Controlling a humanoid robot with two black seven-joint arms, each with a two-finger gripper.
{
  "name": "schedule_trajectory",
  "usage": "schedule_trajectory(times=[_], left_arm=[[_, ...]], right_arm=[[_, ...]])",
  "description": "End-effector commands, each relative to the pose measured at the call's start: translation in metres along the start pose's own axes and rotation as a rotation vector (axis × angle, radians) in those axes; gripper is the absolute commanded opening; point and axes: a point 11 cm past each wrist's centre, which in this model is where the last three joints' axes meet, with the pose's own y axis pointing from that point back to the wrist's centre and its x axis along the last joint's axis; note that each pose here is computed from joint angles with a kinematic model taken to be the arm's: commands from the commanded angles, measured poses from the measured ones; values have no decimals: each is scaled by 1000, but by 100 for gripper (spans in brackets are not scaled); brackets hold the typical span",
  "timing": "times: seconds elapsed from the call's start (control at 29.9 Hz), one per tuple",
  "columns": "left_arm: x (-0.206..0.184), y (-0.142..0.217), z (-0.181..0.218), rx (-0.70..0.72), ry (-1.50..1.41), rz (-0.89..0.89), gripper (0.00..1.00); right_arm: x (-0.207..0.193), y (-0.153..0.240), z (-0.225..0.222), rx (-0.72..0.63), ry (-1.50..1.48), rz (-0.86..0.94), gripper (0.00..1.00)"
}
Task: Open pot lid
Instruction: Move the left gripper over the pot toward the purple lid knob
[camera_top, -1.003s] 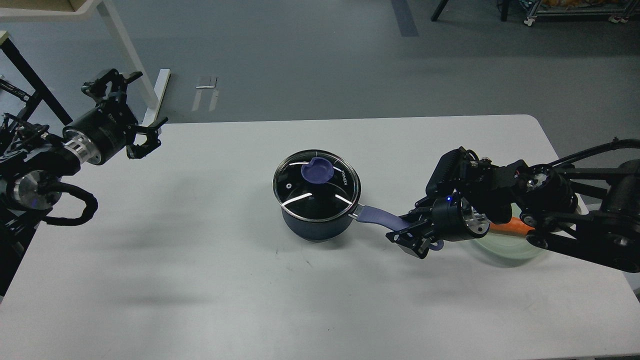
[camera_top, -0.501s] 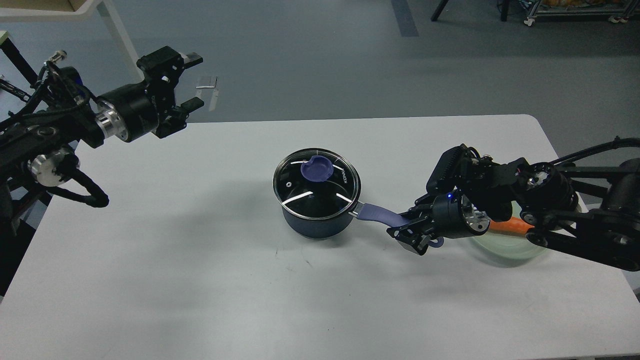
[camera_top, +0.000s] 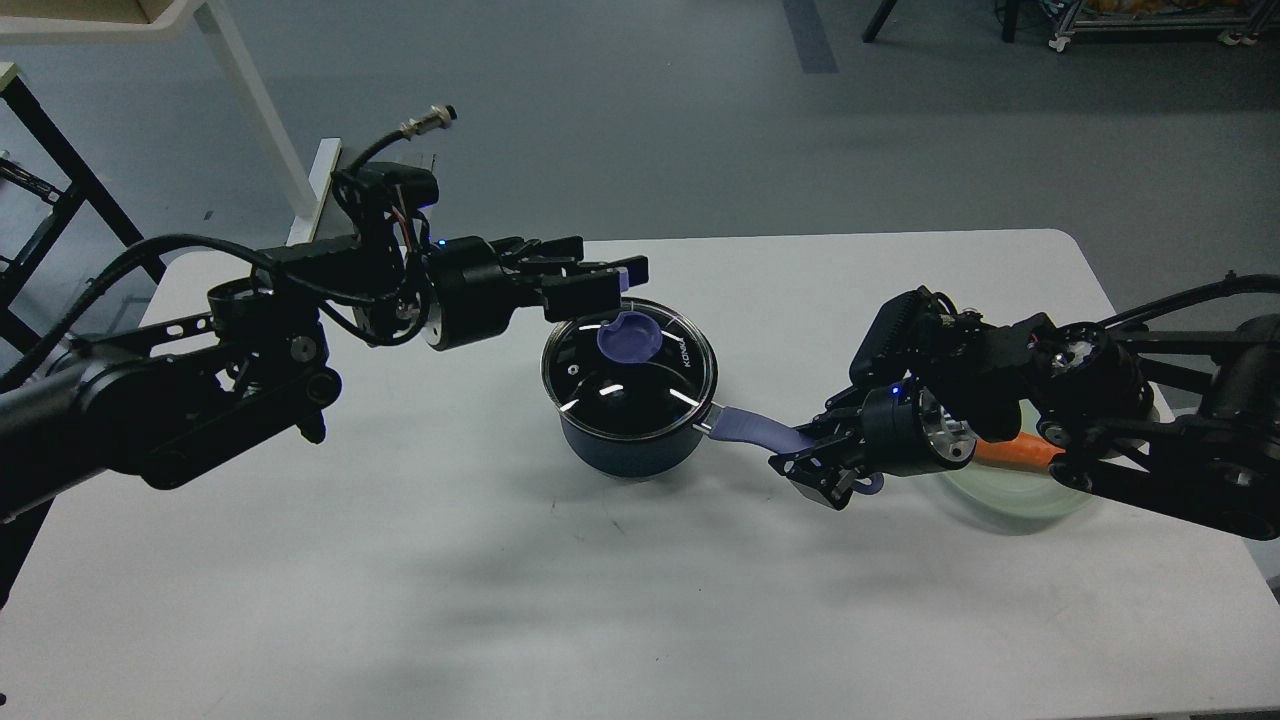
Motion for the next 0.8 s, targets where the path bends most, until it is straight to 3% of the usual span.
schedule_trajectory(times=[0.0,0.17,0.77], left_arm=[[-34,-5,-3,-4,-135,-69,99],[-61,-6,-14,18,-195,-79,99],[-59,-13,-14,19,-198,-49,99]], right_arm=[[1,0,-1,4,0,4,23],[1,0,-1,5,-1,3,23],[4,-6,-9,28,8,6,23]])
